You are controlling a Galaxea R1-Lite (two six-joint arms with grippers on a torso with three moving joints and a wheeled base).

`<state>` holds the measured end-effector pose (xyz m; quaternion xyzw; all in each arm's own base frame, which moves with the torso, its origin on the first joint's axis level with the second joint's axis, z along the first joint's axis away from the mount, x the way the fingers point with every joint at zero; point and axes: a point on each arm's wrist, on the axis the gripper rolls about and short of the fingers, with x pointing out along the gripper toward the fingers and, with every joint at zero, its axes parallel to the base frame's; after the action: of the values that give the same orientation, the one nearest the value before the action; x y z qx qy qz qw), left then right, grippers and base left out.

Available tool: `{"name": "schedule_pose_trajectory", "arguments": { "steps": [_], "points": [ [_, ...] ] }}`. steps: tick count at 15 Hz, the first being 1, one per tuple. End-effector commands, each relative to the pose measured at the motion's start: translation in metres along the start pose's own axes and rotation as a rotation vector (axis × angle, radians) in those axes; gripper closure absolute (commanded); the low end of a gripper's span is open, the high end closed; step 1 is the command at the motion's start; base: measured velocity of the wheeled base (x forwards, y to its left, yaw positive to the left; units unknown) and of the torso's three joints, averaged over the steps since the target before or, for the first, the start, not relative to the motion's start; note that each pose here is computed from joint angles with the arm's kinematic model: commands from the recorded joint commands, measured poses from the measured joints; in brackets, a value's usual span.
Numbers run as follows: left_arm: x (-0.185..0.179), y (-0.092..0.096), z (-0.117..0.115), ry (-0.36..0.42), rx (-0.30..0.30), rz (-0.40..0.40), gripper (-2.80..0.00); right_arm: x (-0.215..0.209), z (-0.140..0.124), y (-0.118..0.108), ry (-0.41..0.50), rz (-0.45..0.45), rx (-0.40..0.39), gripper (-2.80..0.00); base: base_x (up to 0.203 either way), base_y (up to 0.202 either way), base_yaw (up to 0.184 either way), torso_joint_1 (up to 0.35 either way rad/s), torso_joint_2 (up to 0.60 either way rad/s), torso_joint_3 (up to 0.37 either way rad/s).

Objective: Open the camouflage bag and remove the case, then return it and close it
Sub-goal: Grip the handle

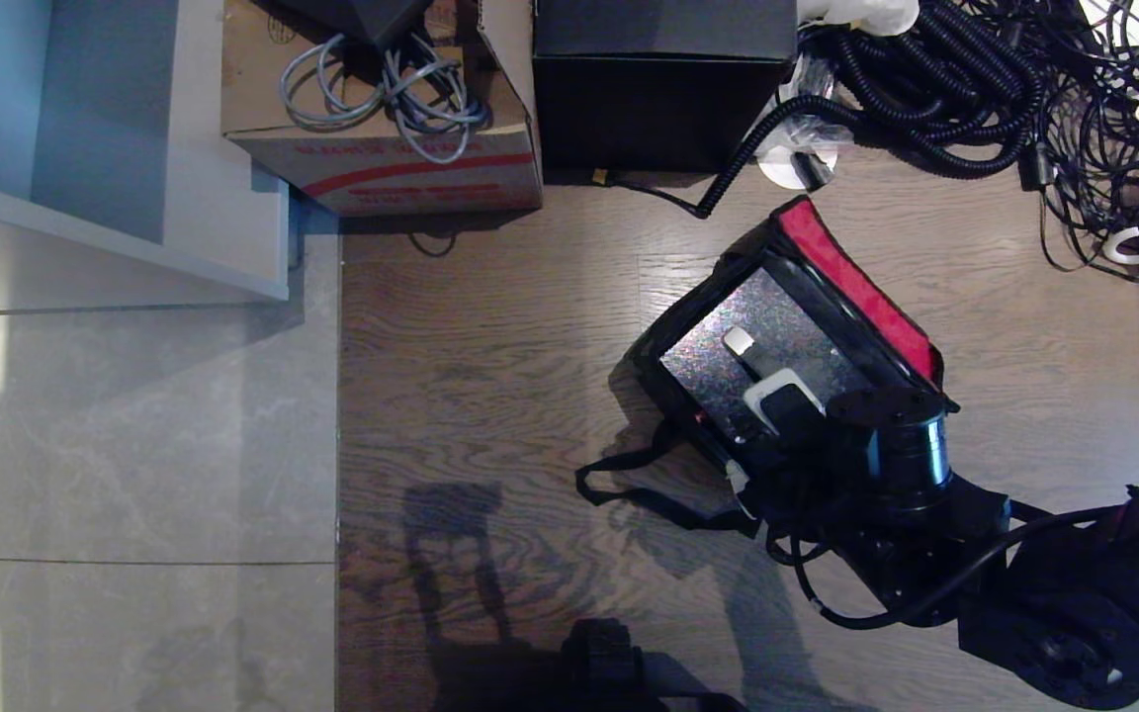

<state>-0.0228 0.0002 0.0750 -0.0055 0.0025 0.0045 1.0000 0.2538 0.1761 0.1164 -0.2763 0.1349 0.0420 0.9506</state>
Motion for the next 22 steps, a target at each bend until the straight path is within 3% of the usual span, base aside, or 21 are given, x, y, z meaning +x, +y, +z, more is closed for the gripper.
{"name": "schedule_pose_trajectory", "arguments": {
  "steps": [1, 17, 22],
  "points": [
    [0.0, 0.0, 0.0001, -0.001, 0.0, 0.0, 0.0, -0.0007, 0.0014, -0.001, -0.007, -0.006, 0.004, -2.8, 0.0, 0.0, 0.0, 0.0, 0.0, 0.0],
    [0.0, 0.0, 0.0001, -0.001, -0.001, 0.0, 0.0, 0.0007, 0.0026, -0.0011, -0.011, -0.012, 0.002, -2.8, -0.034, 0.0, 0.0, 0.001, 0.0, 0.001],
    [0.0, 0.0, 0.0001, -0.001, -0.001, 0.0, 0.0, 0.0048, 0.0058, -0.0012, -0.004, -0.048, -0.04, -2.8, 0.0, 0.0, 0.0, 0.0, 0.0, 0.0]
  ]
}}
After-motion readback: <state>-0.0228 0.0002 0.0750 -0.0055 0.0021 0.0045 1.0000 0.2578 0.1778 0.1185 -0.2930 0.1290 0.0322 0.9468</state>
